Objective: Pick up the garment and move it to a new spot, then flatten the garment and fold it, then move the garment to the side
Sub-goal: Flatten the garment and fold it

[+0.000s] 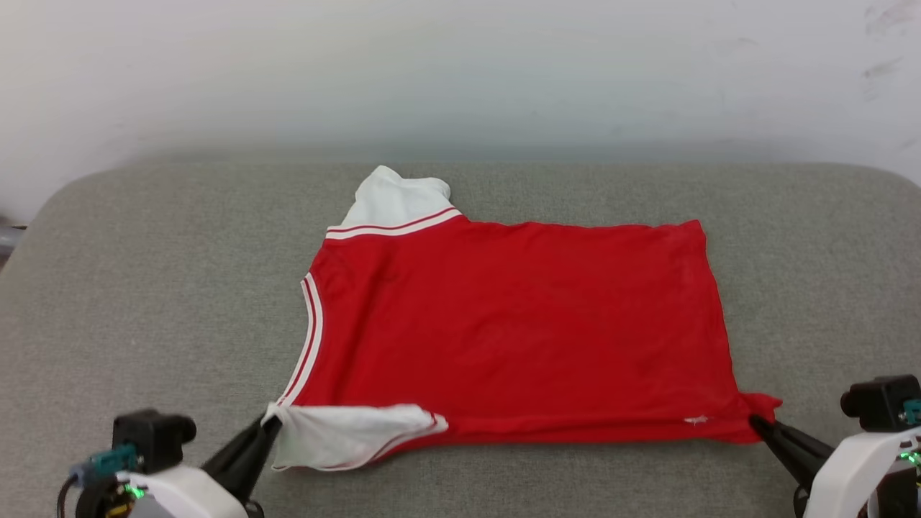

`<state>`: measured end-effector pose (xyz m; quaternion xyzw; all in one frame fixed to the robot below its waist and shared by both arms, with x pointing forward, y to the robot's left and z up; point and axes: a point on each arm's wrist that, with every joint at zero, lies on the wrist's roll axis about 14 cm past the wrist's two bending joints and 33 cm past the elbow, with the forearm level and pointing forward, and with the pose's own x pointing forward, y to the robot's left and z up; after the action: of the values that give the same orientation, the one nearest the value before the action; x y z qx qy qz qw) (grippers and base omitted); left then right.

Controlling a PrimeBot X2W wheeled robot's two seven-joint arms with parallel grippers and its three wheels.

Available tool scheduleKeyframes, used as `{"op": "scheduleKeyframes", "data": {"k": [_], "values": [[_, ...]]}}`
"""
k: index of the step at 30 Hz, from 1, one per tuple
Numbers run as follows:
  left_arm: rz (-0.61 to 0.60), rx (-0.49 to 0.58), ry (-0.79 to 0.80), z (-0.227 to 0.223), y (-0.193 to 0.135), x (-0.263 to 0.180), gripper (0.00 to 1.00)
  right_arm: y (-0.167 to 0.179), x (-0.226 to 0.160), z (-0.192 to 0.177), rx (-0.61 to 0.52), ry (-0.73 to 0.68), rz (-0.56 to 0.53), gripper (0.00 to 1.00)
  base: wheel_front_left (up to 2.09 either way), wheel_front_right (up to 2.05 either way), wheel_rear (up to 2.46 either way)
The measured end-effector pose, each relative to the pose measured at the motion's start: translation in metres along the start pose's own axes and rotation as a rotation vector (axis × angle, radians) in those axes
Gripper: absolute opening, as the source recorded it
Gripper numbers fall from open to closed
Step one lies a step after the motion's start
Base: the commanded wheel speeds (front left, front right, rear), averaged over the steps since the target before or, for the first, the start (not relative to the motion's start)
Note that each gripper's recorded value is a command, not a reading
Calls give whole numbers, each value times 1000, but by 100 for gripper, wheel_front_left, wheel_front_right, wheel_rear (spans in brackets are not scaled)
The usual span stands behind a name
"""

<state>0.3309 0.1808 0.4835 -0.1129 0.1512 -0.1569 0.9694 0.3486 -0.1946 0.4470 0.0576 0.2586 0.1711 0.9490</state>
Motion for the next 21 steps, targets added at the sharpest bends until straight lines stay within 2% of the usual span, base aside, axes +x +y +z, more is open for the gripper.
{"op": "scheduleKeyframes", "data": {"k": [6, 12, 21], "values": [[-30, 106, -21, 29, 9, 37, 0, -4, 13, 9, 27, -12, -5, 0, 0, 0, 0], [-46, 152, 9, 36, 19, 71, 0, -9, 32, 13, 41, -2, -8, 0, 0, 0, 0], [-35, 176, 102, 19, 44, 129, 0, -23, 73, 16, 48, 24, -22, 0, 0, 0, 0]]}}
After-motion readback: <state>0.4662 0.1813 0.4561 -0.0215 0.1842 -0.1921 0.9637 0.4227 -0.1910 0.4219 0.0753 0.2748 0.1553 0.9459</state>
